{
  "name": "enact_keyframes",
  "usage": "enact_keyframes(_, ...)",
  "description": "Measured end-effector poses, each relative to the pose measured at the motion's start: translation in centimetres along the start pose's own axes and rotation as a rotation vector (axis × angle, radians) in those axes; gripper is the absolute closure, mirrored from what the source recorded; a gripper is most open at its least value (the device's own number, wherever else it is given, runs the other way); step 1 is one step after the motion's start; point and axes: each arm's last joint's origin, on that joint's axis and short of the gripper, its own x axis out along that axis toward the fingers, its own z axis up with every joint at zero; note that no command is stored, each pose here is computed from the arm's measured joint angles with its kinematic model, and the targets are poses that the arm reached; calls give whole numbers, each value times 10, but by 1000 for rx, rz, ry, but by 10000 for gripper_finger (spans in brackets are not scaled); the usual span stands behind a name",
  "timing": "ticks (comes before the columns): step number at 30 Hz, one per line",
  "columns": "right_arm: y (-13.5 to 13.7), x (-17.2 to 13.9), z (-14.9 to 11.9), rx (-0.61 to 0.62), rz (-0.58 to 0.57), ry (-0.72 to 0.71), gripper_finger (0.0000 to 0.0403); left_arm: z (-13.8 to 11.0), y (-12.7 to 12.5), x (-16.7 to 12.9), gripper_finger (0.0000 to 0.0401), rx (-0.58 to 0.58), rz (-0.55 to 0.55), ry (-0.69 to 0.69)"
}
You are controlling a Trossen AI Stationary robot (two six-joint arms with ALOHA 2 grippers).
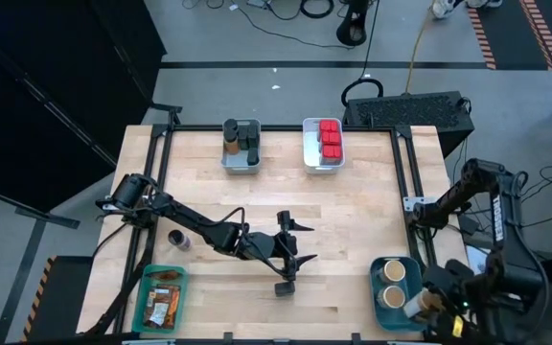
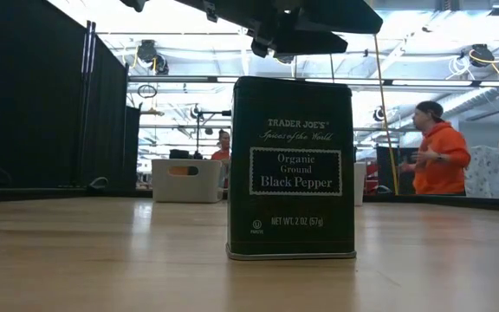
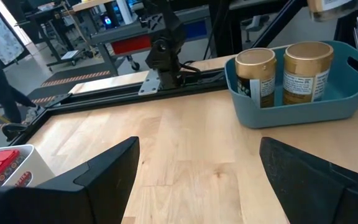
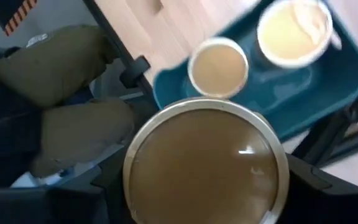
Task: Sort spices by type
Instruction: Put the gold spice bottle into the blue bin
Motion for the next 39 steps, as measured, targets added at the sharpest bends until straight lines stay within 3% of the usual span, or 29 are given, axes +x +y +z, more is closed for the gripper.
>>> enact_keyframes(9,-10,24,-22,73,8,16,150,0,0,0,70,-1,0,0)
enact_keyframes(39,-29,89,-17,-128,-73,-6,150,0,0,0,70,0,1,0)
